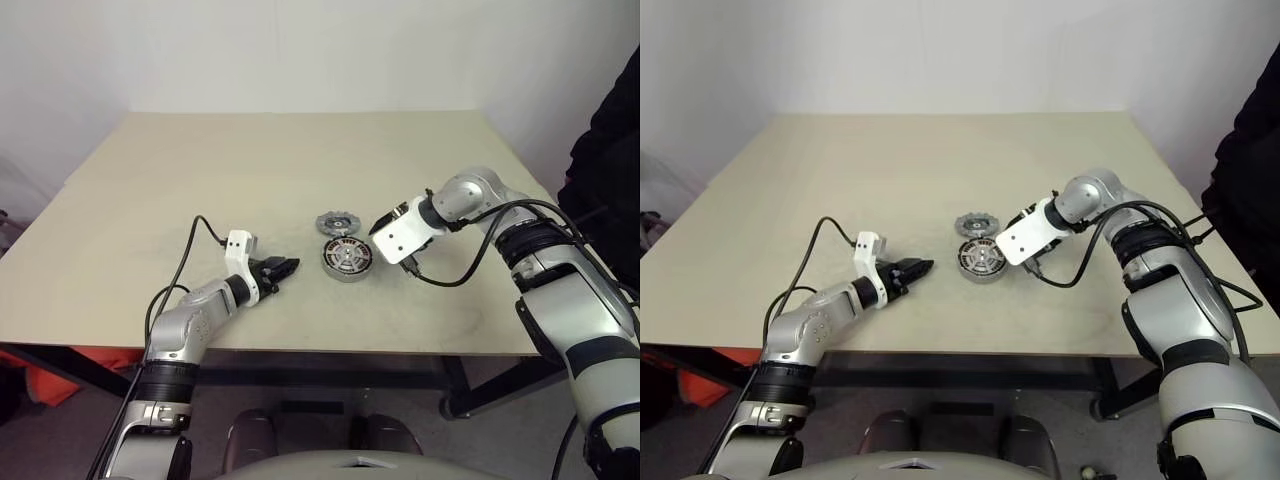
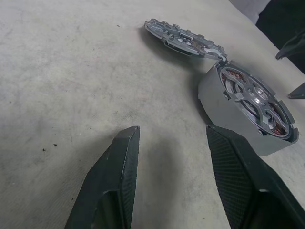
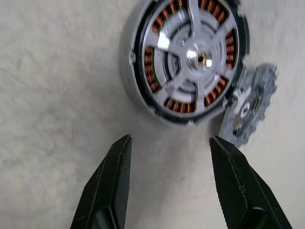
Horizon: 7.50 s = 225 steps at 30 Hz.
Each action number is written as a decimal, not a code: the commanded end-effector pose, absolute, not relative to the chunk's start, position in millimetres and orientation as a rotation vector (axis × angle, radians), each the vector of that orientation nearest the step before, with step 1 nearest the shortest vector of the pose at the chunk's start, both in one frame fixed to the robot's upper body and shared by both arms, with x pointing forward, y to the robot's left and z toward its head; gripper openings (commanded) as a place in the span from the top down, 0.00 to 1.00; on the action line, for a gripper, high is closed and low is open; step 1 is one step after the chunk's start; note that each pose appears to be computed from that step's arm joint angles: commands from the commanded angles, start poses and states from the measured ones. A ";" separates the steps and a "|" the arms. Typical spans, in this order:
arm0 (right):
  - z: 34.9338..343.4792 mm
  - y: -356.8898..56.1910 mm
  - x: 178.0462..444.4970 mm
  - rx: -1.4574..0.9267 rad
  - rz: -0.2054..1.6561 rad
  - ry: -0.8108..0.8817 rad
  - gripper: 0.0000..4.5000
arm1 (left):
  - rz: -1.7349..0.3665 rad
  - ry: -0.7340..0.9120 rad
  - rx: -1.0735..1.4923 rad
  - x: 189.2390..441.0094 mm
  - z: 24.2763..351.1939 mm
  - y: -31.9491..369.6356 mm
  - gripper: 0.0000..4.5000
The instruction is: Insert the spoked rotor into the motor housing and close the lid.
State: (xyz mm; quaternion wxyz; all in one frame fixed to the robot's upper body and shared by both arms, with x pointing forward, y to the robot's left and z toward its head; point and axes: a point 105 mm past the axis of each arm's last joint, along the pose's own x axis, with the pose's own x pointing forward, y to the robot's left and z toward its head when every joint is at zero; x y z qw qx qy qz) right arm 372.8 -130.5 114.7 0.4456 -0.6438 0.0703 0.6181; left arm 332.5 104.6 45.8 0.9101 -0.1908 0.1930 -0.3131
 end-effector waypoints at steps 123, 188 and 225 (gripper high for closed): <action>148.3 -27.7 347.8 -0.444 1.274 0.243 0.01 | -0.513 0.161 -0.184 344.6 93.4 158.1 0.47; 99.2 -80.2 359.7 -1.556 1.672 0.045 0.01 | -0.630 0.170 -0.156 342.1 89.7 123.6 0.47; 117.6 -66.9 381.5 -1.468 1.490 -0.031 1.00 | -0.600 0.168 -0.151 343.7 89.9 127.2 0.47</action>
